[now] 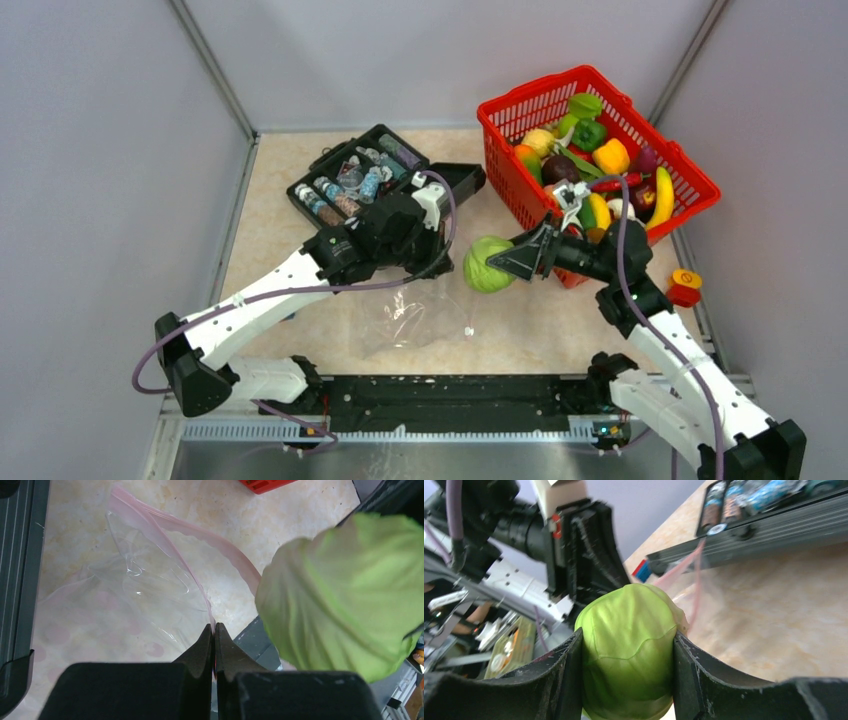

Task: Place the food in the zip-top bag and seal the zipper
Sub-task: Place the fake vegetable in the zipper food storage bag.

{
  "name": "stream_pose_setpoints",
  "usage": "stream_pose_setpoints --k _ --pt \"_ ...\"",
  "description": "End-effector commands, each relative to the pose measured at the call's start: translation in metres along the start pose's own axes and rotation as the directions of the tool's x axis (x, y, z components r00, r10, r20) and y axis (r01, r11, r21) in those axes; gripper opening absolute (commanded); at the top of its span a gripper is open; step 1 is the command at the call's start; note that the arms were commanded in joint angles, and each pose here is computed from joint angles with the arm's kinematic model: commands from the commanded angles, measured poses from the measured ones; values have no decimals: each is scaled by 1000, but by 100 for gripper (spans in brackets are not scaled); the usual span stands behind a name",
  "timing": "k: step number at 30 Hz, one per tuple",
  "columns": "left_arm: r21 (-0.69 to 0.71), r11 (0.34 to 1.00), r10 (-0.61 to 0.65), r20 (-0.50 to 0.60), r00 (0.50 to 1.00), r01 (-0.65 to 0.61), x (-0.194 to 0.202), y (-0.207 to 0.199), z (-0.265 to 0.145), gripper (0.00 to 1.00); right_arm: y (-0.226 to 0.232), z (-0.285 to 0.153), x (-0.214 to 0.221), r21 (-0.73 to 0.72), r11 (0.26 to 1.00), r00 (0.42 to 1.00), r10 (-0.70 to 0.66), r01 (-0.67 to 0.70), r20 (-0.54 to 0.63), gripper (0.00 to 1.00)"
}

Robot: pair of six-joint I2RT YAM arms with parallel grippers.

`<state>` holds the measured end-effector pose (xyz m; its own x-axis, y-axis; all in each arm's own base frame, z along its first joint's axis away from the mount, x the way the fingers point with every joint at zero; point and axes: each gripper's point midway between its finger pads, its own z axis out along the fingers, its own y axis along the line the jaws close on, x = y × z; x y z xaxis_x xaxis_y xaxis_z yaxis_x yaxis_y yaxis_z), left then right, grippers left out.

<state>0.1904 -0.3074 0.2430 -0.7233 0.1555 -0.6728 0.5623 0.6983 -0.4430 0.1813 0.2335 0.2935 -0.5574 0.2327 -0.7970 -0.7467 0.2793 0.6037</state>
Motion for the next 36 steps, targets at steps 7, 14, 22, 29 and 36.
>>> stream_pose_setpoints --k 7,14,22,29,36 --pt "49 999 -6 70 997 2 -19 -14 -6 0 -6 24 13 64 991 991 -110 115 -76 24" --pt "70 997 6 86 996 -12 -22 -20 -18 0 -25 28 23 164 968 981 -178 189 -76 25" --pt "105 994 -1 122 993 -12 -34 -31 -31 0 -29 34 25 283 910 950 -266 303 -161 33" --pt "129 991 5 141 990 -24 -42 -38 -40 0 -22 35 26 309 878 927 -312 366 -210 44" --pt "144 990 -8 124 992 -10 -38 -40 -37 0 5 43 22 198 926 945 -301 323 -131 68"
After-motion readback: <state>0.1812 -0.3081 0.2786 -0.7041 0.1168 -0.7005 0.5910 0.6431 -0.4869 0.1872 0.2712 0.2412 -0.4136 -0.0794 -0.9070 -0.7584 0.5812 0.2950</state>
